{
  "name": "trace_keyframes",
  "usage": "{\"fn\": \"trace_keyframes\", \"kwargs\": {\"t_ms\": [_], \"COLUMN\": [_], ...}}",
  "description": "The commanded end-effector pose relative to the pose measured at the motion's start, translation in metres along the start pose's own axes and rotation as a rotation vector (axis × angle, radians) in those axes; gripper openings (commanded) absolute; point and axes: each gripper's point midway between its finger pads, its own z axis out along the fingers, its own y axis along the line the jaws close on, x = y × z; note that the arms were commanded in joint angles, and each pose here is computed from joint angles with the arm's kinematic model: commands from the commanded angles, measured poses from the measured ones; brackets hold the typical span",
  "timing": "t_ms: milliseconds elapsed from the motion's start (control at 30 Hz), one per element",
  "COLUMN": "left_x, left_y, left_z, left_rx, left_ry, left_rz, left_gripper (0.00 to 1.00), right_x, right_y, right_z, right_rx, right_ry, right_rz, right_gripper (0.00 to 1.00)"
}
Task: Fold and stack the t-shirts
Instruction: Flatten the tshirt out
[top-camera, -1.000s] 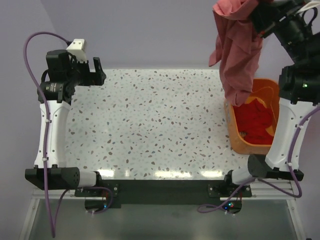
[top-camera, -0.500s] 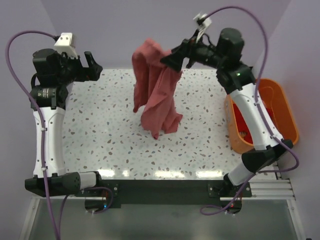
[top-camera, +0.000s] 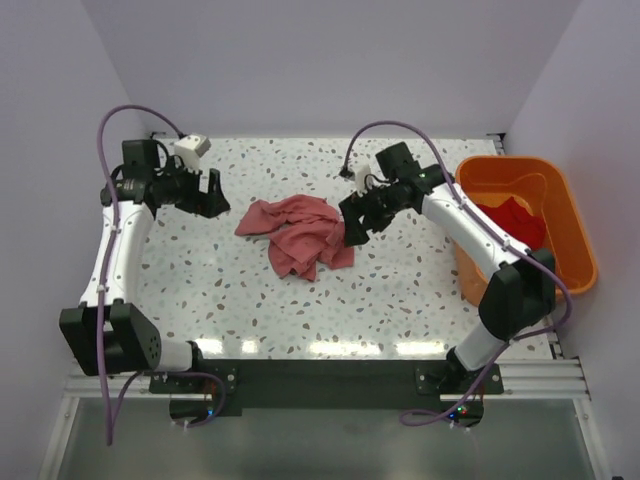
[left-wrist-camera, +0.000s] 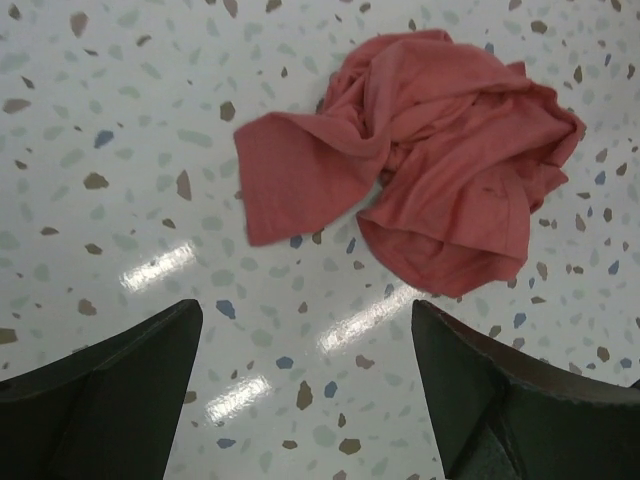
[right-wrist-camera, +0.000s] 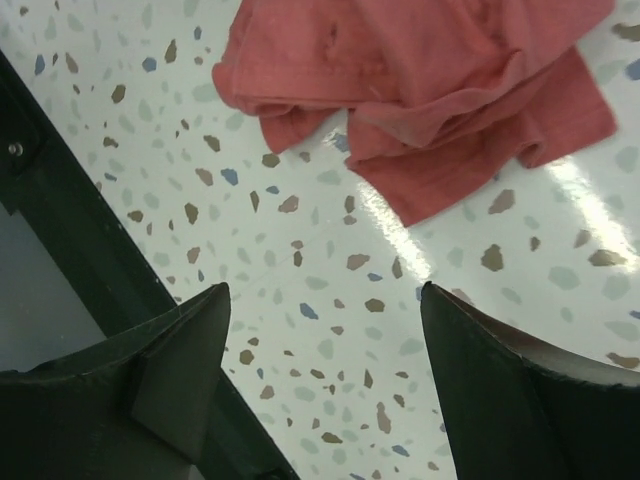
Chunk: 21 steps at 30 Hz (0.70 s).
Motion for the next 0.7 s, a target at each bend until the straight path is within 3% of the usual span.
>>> {"fn": "trace_keyframes", "kwargs": {"t_ms": [0,133,267,667], "left_x": [0.025,0.045,0.04,0.034], "left_y": [0.0,0.009,0.024,0.061], "left_z": [0.031,0.074,0.115,0.18], "left_rx": [0.063,0.046,0.044,0.006], "left_ry": [0.043,0.123,0.117,0.113], "left_rz": [0.057,0.036,-0.01,-0.038], "left_gripper": [0.88,0.83,0.82,0.82], "right_x": [0.004,0.013,0.004,-0.02], "right_y": [0.021,0.028,0.003,-0.047], "right_z": [0.023,0.058,0.073,0.114], "right_rx": [-0.042,-0.028,0.08,0.166], "right_ry": [0.015,0.044,0.031,-0.013], "right_rz": [-0.058,-0.008,0.043,0.205], "right_gripper": [0.8,0.79,0.76,0.77]}}
